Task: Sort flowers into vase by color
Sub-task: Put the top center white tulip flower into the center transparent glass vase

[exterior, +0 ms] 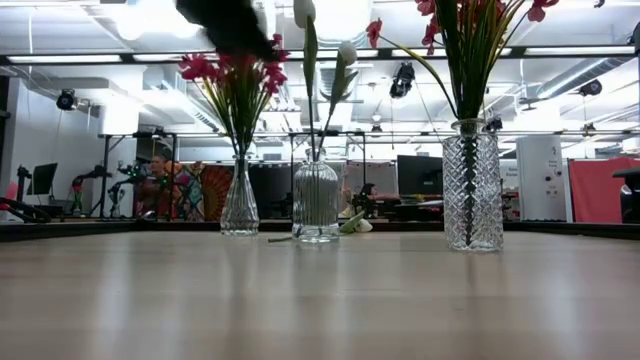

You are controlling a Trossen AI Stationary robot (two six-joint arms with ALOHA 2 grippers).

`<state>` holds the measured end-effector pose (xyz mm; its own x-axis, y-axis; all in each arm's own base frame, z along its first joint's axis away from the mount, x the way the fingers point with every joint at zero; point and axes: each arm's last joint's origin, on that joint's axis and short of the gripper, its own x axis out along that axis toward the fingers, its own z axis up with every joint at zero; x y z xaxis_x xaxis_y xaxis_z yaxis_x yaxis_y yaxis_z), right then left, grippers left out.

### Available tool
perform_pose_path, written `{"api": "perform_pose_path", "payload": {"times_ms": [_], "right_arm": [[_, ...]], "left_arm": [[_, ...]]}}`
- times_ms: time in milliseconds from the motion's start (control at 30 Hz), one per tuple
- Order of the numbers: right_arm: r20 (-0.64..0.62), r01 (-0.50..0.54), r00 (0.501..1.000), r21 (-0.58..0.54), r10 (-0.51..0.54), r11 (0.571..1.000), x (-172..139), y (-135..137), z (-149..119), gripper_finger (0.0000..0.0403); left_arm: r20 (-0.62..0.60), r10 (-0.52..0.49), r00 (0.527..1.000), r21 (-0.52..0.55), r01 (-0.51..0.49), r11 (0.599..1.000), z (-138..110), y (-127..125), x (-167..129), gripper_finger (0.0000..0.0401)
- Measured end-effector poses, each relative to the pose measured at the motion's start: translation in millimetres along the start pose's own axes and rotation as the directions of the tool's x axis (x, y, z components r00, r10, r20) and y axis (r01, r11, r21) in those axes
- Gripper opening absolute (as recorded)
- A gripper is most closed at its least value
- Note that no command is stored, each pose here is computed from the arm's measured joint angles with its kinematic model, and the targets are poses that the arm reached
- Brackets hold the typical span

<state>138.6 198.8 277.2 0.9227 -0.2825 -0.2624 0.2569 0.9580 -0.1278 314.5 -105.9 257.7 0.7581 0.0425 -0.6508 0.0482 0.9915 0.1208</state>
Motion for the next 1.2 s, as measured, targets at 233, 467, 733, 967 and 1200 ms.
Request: {"api": "perform_pose_path", "payload": {"times_ms": [233, 467, 733, 967, 1200], "right_arm": [[-0.008, -0.007, 1.000, 0.001, 0.007, 1.000, 1, 3, 0, 0.0178], [-0.008, -0.006, 1.000, -0.002, 0.006, 1.000, 2, 7, -3, 0.0178], [0.010, 0.009, 1.000, 0.013, -0.009, 1.000, 2, 6, -2, 0.0178], [0.018, 0.020, 1.000, 0.013, -0.020, 1.000, 3, 6, -1, 0.0178], [0.032, 0.033, 0.999, 0.014, -0.034, 0.999, 3, 6, -1, 0.0178]], "left_arm": [[-0.215, 0.205, 0.955, -0.125, -0.235, 0.964, -35, 22, -47, 0.0000], [-0.105, 0.346, 0.932, -0.110, -0.356, 0.928, -90, 24, -10, 0.0000], [0.195, 0.402, 0.895, -0.172, -0.372, 0.912, -136, 39, 35, 0.0000], [0.156, 0.482, 0.862, -0.260, -0.435, 0.862, -162, 58, 68, 0.0000], [0.096, 0.527, 0.845, -0.271, -0.487, 0.830, -174, 62, 90, 0.0000]]}}
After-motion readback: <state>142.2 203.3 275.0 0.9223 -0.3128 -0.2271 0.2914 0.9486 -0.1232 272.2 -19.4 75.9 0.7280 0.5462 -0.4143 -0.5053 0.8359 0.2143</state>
